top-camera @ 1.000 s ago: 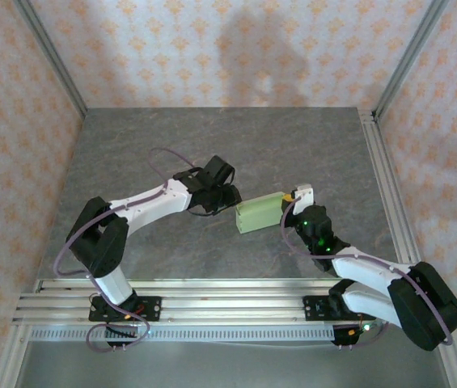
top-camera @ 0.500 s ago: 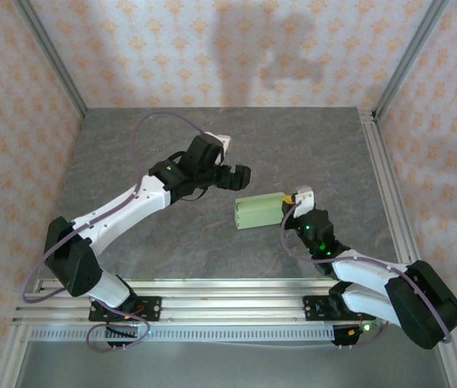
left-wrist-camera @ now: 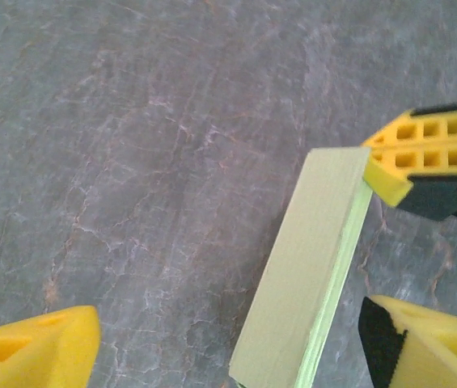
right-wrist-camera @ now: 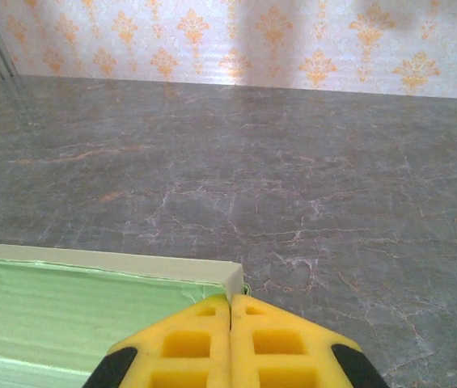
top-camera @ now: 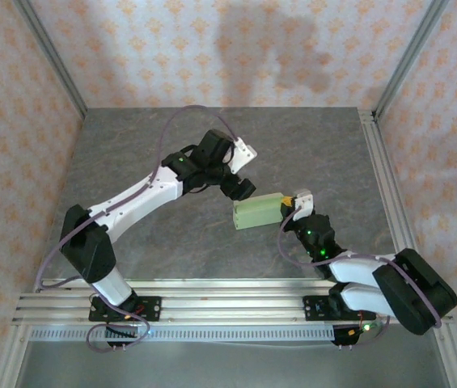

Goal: Fold the paper box

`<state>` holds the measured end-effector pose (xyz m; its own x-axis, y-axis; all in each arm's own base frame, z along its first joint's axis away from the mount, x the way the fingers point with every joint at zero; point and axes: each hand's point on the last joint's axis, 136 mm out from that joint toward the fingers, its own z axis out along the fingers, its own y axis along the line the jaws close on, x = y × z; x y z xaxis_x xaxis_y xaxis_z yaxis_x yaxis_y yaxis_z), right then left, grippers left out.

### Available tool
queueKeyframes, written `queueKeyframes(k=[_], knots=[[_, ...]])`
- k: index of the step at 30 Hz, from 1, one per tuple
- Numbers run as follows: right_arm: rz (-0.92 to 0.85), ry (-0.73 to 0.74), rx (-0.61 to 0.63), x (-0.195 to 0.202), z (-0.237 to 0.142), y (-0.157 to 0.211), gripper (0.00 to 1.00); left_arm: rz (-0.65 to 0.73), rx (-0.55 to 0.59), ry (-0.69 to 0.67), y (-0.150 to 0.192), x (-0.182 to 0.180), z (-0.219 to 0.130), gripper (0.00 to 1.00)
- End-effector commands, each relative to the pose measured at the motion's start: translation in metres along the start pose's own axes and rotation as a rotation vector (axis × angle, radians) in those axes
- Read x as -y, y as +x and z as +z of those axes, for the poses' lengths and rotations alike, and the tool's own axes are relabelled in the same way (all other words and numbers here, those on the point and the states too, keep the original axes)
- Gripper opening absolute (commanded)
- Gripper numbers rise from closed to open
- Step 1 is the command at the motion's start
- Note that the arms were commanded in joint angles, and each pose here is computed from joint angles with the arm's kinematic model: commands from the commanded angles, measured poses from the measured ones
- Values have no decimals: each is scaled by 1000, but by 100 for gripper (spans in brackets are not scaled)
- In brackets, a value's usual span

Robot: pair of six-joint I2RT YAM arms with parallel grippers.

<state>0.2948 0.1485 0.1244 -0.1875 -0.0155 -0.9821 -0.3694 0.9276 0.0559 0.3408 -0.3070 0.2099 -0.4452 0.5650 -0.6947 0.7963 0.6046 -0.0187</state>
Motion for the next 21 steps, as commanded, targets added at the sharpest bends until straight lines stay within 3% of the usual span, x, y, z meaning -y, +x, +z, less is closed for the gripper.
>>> queueKeyframes(k=[1, 7, 12, 16, 21], knots=[[-20, -36, -1, -7, -2, 6, 0, 148, -58, 56, 6, 11, 3, 74], [-23, -52, -21, -9, -2, 10, 0, 212, -152, 168, 20, 30, 24, 68], [-23, -63, -35, -11, -2, 12, 0, 207, -187, 191, 29, 34, 43, 57], [-13, -60, -51, -10, -4, 15, 0, 173, -191, 207, 28, 36, 51, 39], [1, -49, -70, -8, -5, 21, 0, 164, -215, 235, 33, 39, 58, 38]])
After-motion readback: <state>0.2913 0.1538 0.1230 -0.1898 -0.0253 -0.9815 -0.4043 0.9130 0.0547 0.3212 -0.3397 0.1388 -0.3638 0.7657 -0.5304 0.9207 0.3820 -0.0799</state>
